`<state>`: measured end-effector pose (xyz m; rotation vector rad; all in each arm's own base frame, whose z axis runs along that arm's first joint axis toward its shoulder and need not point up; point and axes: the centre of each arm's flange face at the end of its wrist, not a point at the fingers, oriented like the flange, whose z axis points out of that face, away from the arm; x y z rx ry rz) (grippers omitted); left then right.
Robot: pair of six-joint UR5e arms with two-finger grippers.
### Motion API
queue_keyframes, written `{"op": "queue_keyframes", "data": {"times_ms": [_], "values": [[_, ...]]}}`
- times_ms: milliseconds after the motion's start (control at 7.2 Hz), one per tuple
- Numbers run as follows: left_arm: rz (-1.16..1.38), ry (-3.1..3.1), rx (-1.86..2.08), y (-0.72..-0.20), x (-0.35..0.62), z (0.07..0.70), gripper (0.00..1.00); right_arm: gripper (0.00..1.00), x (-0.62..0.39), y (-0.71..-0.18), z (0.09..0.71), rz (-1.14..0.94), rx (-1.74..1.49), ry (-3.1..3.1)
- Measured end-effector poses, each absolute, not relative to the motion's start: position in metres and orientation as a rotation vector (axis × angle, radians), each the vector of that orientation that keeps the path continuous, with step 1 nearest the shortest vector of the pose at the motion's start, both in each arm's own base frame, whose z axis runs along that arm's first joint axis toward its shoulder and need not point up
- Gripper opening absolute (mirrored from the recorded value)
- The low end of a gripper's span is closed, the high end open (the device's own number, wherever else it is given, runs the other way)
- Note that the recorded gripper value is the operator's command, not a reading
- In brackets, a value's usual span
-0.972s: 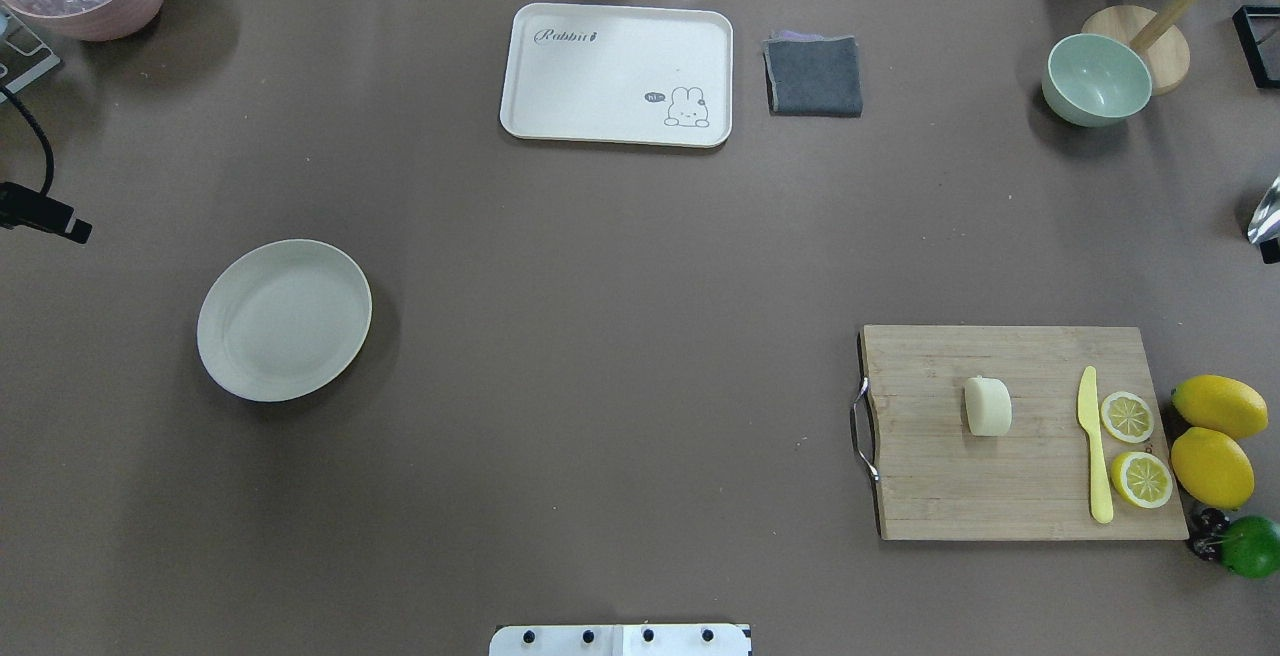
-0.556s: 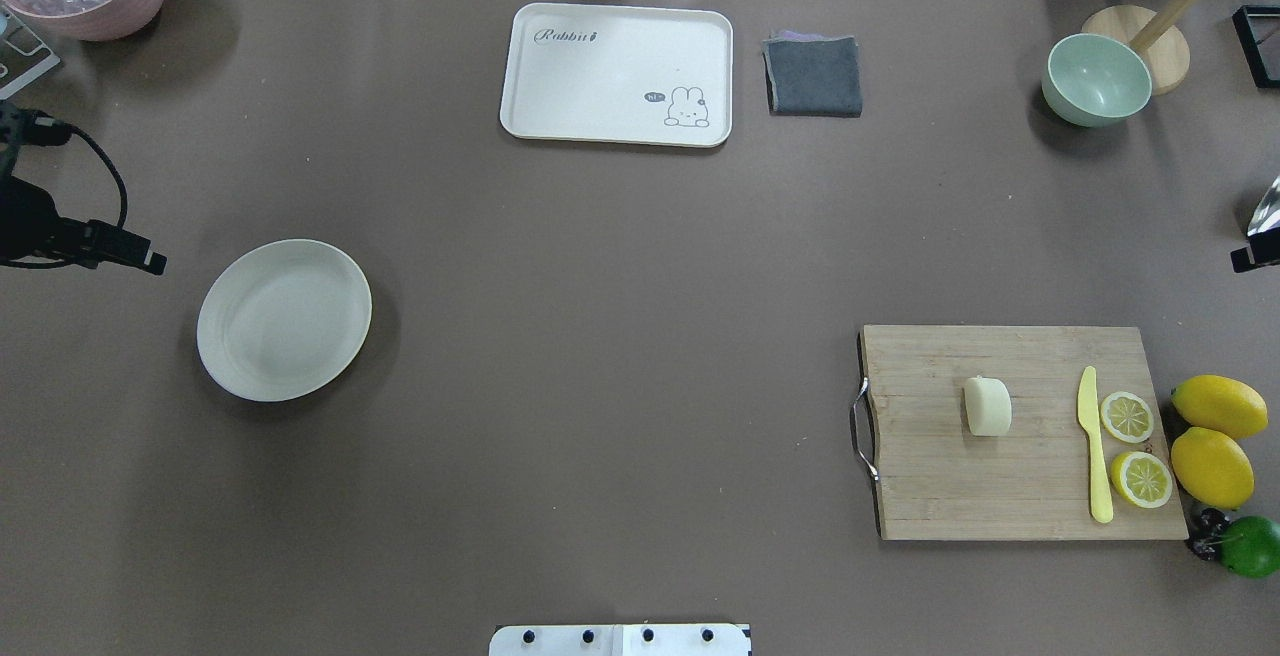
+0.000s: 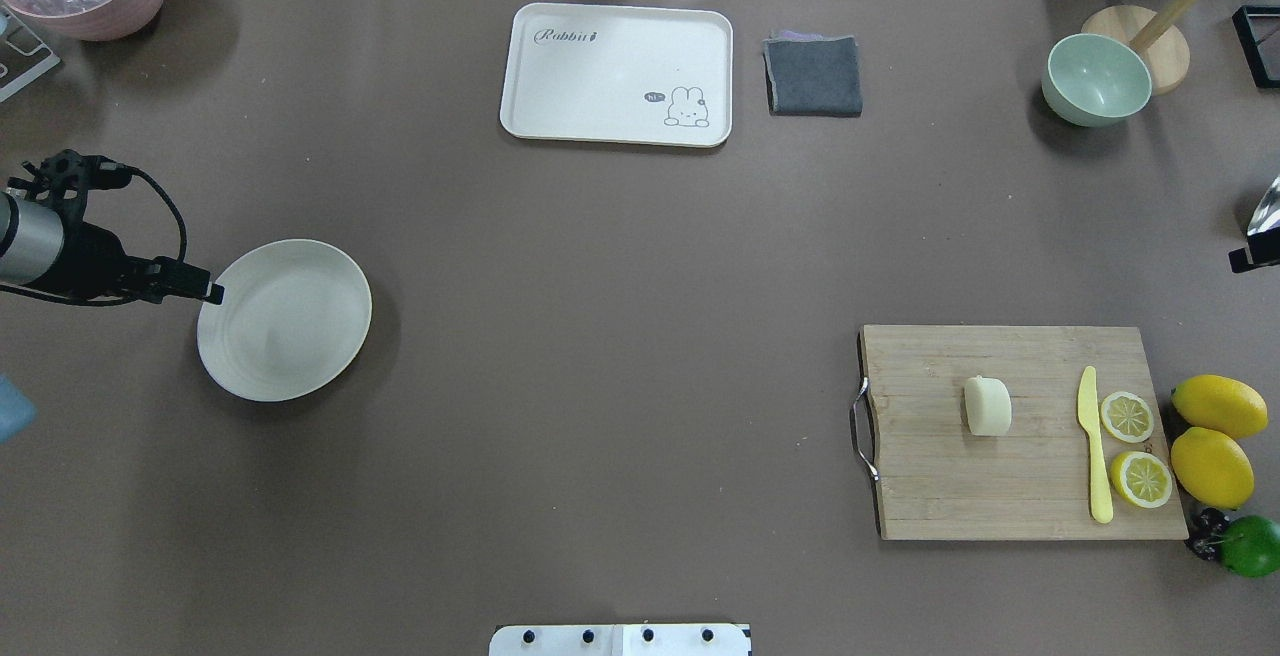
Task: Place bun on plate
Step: 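Push the white plate with the left gripper toward the table centre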
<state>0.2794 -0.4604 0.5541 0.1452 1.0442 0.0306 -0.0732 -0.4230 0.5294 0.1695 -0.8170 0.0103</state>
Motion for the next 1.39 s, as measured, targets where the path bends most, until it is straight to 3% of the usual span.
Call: {"op": "queue_keyframes", "data": {"times_ms": [139,278,417,556,972,1389], "values": [[0.034,1.047,0.142,-0.457,0.286,0.557,0.51,1.00,-0.073,-0.423,0.529,0.010,0.171,-0.817],[0.039,1.051,0.142,-0.455,0.289,0.559,0.37,1.00,-0.074,-0.424,0.528,0.009,0.172,-0.818],[0.044,1.055,0.143,-0.453,0.291,0.559,0.09,1.00,-0.074,-0.424,0.528,0.009,0.172,-0.818],[0.043,1.062,0.143,-0.453,0.292,0.557,0.00,1.00,-0.074,-0.424,0.528,0.010,0.172,-0.817],[-0.020,1.120,0.132,-0.462,0.301,0.520,0.00,1.00,-0.074,-0.425,0.528,0.009,0.173,-0.818],[-0.116,1.230,0.092,-0.480,0.351,0.436,0.00,1.00,-0.074,-0.424,0.527,0.009,0.173,-0.819]]}}
